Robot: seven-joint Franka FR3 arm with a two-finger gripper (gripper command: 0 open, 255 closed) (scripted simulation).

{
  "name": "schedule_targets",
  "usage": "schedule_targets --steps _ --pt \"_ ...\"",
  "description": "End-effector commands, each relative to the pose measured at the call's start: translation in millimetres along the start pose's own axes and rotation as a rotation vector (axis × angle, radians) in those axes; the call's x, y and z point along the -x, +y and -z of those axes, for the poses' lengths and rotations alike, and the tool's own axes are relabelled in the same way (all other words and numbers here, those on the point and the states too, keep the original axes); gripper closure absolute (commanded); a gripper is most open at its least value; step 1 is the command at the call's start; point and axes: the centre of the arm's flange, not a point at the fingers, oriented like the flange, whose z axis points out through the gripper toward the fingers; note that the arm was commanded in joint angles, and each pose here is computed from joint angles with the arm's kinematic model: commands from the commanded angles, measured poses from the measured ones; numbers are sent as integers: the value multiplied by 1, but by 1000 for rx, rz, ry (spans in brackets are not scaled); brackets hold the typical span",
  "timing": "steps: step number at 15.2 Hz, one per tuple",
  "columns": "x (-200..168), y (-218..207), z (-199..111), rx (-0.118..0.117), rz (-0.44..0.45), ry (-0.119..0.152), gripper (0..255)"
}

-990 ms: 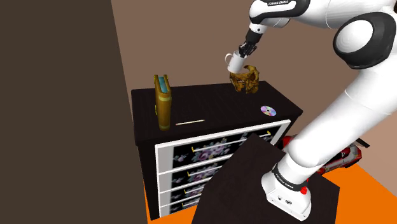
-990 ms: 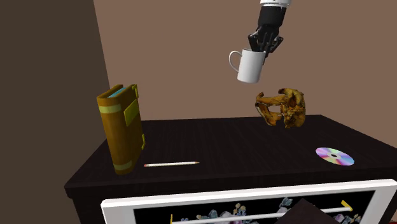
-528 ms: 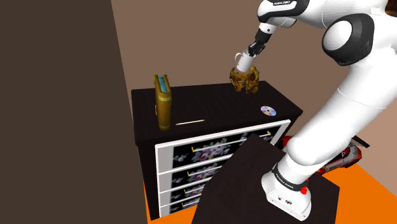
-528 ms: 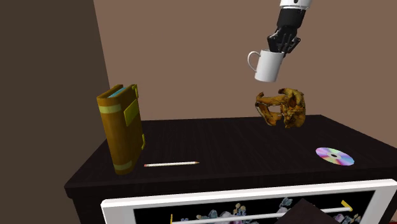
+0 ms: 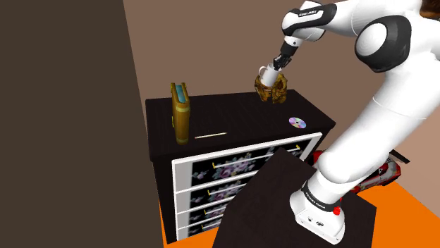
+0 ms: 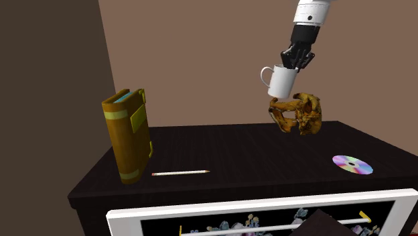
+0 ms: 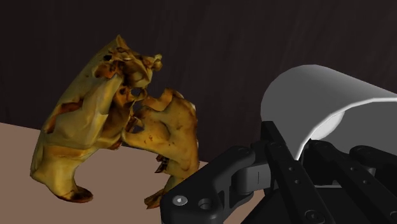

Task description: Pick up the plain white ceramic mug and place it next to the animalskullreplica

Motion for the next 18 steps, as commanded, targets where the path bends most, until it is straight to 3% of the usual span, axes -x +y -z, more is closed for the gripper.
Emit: schedule_targets --steps 1,18 --pt "1 0 -10 0 0 1 255" --pt "16 2 -98 0 0 1 255"
